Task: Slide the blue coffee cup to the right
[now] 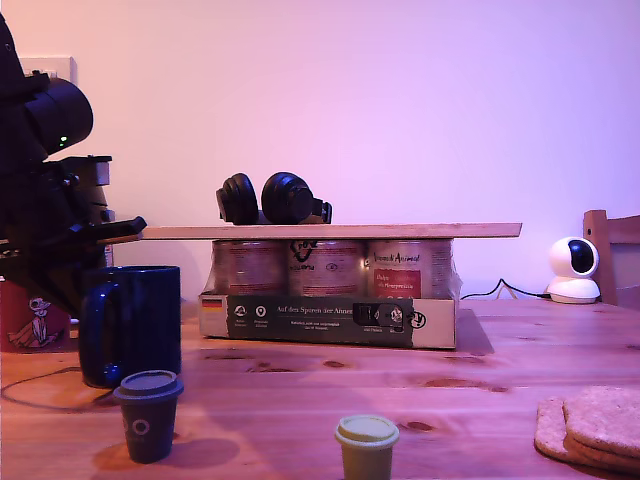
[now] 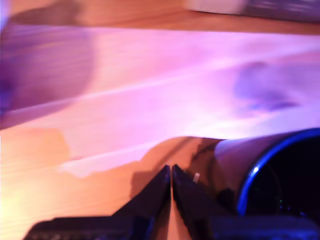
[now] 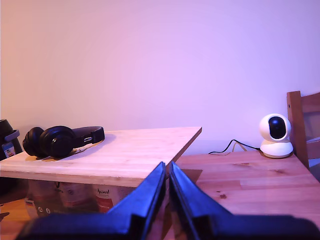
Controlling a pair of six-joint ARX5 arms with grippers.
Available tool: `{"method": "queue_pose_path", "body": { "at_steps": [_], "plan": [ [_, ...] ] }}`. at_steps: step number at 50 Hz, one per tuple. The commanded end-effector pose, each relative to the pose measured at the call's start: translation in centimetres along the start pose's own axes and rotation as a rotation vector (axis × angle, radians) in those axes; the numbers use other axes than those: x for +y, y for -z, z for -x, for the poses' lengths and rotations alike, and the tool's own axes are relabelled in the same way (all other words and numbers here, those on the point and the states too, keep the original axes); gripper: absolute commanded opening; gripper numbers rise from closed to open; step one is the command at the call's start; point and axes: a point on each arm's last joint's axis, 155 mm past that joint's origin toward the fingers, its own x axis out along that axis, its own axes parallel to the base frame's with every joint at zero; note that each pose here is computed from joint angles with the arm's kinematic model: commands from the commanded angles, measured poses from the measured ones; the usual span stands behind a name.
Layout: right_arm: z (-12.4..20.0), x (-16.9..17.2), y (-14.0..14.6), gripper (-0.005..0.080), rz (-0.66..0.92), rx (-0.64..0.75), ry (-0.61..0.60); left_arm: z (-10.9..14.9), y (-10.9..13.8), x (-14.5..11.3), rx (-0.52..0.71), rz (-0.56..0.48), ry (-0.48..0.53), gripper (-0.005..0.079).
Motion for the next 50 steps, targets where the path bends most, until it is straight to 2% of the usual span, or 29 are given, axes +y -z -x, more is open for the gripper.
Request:
{"method": "queue_pose_path", "body": {
  "at_steps": [1, 21, 41, 50],
  "plan": [
    [0.0, 0.0, 0.1, -0.0011, -0.004, -0.003, -0.003, -0.3, -0.2, -1.2, 0.004, -0.016, 0.021, -0.002],
    [0.0, 0.0, 0.2, -0.0011, -0.004, -0.003, -0.003, -0.4, 1.7, -4.5, 0.07, -0.041, 0.086, -0.002],
    [0.0, 0.0, 0.3, -0.0011, -0.005, 0.002, -0.002, -0.3, 2.3, -7.3, 0.091, -0.025, 0.165, -0.002],
    [0.0, 0.0, 0.3, -0.0011, -0.006, 0.004, -0.002, -0.3, 1.9, -8.8, 0.066, -0.043, 0.188, -0.002]
  ]
}}
